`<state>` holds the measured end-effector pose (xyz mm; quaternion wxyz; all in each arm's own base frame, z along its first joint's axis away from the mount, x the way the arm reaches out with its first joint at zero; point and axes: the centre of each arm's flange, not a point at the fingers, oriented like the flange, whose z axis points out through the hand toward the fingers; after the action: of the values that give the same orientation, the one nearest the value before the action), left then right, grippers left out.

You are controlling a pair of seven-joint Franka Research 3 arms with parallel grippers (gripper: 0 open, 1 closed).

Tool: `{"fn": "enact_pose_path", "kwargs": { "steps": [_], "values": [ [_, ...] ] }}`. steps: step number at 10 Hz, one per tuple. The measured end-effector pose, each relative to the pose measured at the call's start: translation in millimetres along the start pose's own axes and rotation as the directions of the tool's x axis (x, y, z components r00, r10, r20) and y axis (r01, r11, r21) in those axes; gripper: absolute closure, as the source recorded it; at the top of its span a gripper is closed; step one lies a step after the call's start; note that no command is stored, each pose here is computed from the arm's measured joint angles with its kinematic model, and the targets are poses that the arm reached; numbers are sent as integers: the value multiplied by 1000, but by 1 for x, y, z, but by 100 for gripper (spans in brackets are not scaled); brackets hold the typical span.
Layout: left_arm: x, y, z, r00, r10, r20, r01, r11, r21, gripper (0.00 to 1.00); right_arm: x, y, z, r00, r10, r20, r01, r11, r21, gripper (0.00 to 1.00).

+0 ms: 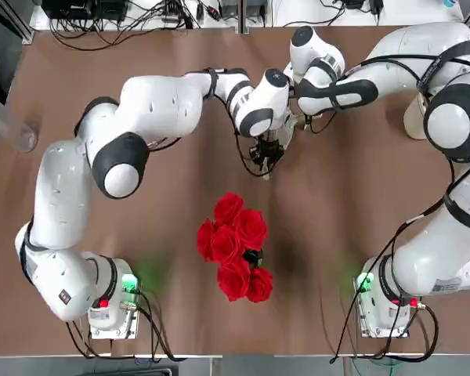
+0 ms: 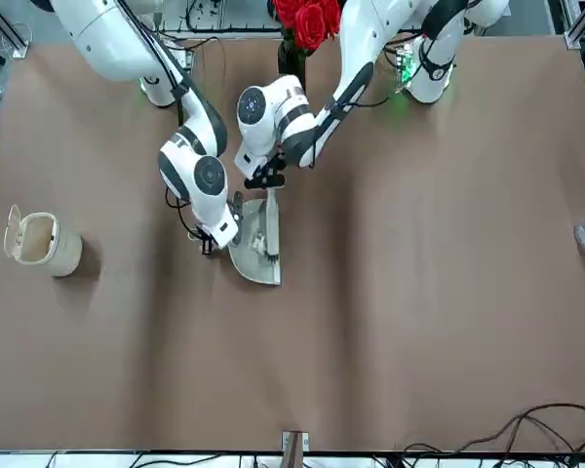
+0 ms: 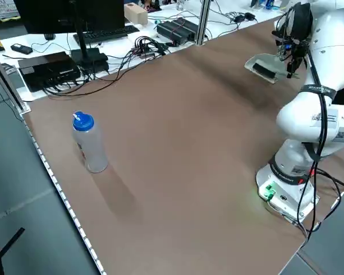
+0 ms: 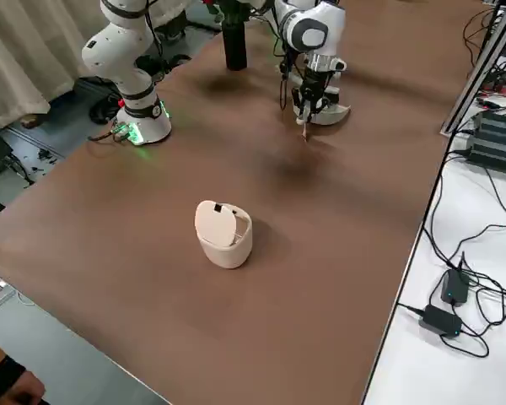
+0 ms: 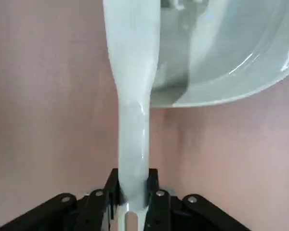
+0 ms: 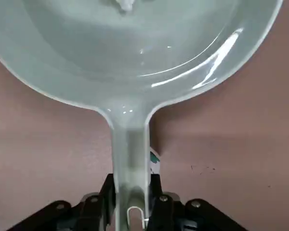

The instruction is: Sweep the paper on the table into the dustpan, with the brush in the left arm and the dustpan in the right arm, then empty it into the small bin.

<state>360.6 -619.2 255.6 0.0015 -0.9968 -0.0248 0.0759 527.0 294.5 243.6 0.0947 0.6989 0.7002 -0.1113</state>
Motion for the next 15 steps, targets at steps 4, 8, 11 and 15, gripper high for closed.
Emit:
{"fn": "enact_pose_path", "kwargs": {
  "steps": [4,8,11,15],
  "values": [
    [11,-19,-18,1000,1,19,-2,997,76,73,0,1,0,1000,1,-1,-1,1000,1,67],
    [57,-82,-36,994,-73,79,54,973,223,73,1,4,-1,1000,-18,-19,18,1000,-15,67],
    [124,-205,-46,983,-141,119,105,957,270,73,-8,13,0,998,-48,-44,47,998,-33,67],
    [157,-362,-74,994,-51,98,29,975,220,73,-30,27,4,993,-89,-74,87,996,-24,67]
  ]
}}
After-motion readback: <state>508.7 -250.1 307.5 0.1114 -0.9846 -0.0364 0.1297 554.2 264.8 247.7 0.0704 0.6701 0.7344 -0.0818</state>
